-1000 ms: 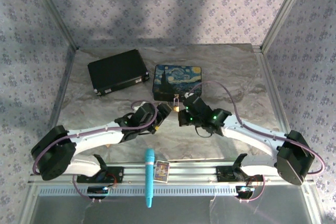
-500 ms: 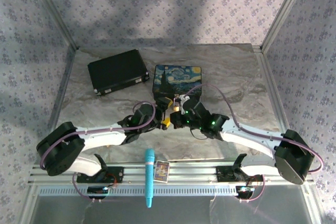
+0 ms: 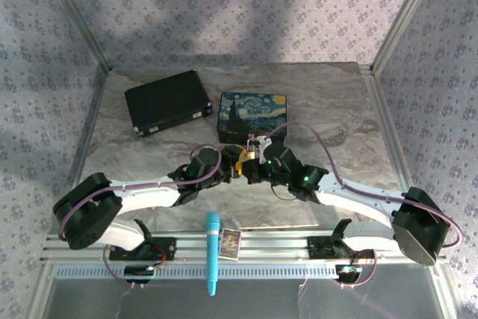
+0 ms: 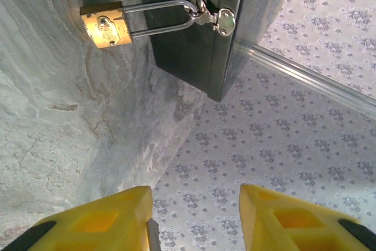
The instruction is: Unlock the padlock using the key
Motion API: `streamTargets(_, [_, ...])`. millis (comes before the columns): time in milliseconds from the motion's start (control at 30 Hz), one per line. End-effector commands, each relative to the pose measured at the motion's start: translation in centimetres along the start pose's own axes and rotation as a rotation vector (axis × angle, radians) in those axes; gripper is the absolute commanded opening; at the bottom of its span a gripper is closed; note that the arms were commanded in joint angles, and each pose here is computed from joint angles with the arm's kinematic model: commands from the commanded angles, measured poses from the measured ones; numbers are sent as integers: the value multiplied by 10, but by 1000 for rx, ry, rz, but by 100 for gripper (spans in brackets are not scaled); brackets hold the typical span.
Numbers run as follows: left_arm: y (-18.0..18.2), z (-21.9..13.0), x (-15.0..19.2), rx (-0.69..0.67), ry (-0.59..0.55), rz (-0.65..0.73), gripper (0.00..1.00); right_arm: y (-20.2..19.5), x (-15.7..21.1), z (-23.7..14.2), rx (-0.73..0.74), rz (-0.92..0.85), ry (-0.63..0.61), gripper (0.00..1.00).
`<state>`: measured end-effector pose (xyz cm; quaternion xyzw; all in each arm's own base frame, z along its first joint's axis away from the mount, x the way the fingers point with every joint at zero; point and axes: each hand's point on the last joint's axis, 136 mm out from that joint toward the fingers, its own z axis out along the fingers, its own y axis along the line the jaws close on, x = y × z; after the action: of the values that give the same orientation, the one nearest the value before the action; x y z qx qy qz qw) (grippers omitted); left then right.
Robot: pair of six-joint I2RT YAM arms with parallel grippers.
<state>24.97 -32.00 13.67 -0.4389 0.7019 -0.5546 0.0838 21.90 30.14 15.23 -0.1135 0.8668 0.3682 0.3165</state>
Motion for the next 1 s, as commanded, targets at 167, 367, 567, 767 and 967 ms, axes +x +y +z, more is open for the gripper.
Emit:
streamTargets(167, [8,-2,-7,-41,-29,19,27,-9,3,-8,17,27,-7,0])
streamTargets(367, [3,-7,-10,-26,-47,44,11,-16,5,-9,23,42,-3,0])
streamTargets(567, [-7,-11,-8,-5,-35,67,25,-18,1,-13,8,54,-20,0])
streamTargets(767, [-5,-10,-2,-12,1,37,88,-9,-19,-19,-14,35,-89,0])
streamTargets(967, [-20,0,17,45,76,35,91,13,-28,-6,-70,21,-86,0])
